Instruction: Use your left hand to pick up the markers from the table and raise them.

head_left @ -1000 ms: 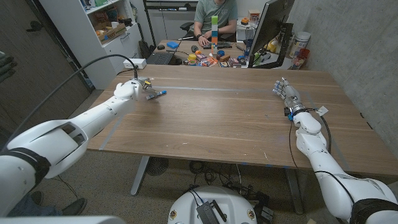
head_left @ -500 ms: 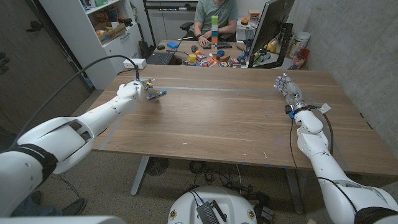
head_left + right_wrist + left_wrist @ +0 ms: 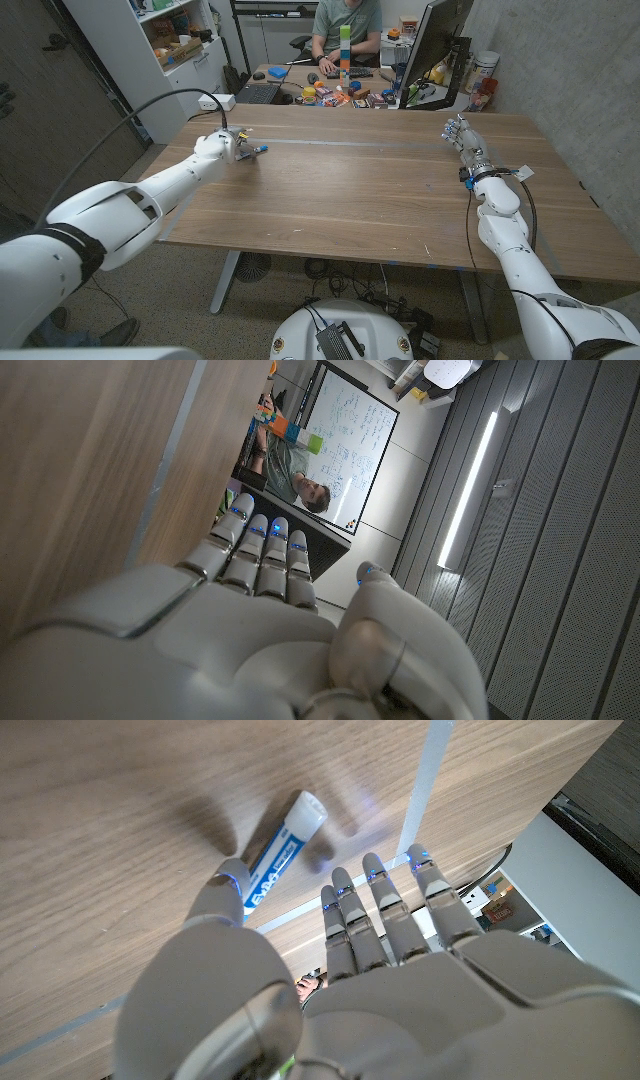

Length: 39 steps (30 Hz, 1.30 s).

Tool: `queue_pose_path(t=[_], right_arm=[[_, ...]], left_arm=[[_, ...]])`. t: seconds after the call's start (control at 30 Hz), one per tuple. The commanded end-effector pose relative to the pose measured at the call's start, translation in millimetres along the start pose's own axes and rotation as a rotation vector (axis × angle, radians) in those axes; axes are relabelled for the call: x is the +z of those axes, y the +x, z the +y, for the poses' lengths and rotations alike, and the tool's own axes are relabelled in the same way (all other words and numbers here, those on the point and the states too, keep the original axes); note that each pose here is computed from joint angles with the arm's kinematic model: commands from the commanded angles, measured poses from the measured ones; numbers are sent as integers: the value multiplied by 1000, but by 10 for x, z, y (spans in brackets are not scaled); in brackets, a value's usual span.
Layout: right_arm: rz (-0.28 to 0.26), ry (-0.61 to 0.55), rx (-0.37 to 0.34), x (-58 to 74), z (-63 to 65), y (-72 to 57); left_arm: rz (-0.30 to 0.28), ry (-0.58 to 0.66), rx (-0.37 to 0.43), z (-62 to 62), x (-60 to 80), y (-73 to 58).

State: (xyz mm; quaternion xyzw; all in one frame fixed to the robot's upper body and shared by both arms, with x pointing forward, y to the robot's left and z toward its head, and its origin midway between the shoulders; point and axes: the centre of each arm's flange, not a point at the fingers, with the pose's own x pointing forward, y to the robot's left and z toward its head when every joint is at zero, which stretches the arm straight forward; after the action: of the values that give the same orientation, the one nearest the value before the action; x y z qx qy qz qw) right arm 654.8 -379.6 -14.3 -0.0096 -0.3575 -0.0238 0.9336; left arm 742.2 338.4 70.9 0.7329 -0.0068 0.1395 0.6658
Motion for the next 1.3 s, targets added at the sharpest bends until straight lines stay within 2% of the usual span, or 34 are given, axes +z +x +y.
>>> queue_pose_path(t=[0.03,0.57,0.87,1.1,1.3], right_arm=[[-14,3,2,13,-7,26],[-28,10,-3,30,-33,53],[-40,11,-8,28,-69,51],[-43,19,-14,14,-83,47],[-48,14,-14,15,-116,37]], left_arm=[[4,-6,6,-45,59,-2],[5,-17,30,-19,121,-14],[32,4,26,-8,147,29],[51,37,37,45,224,86],[57,39,34,43,273,110]])
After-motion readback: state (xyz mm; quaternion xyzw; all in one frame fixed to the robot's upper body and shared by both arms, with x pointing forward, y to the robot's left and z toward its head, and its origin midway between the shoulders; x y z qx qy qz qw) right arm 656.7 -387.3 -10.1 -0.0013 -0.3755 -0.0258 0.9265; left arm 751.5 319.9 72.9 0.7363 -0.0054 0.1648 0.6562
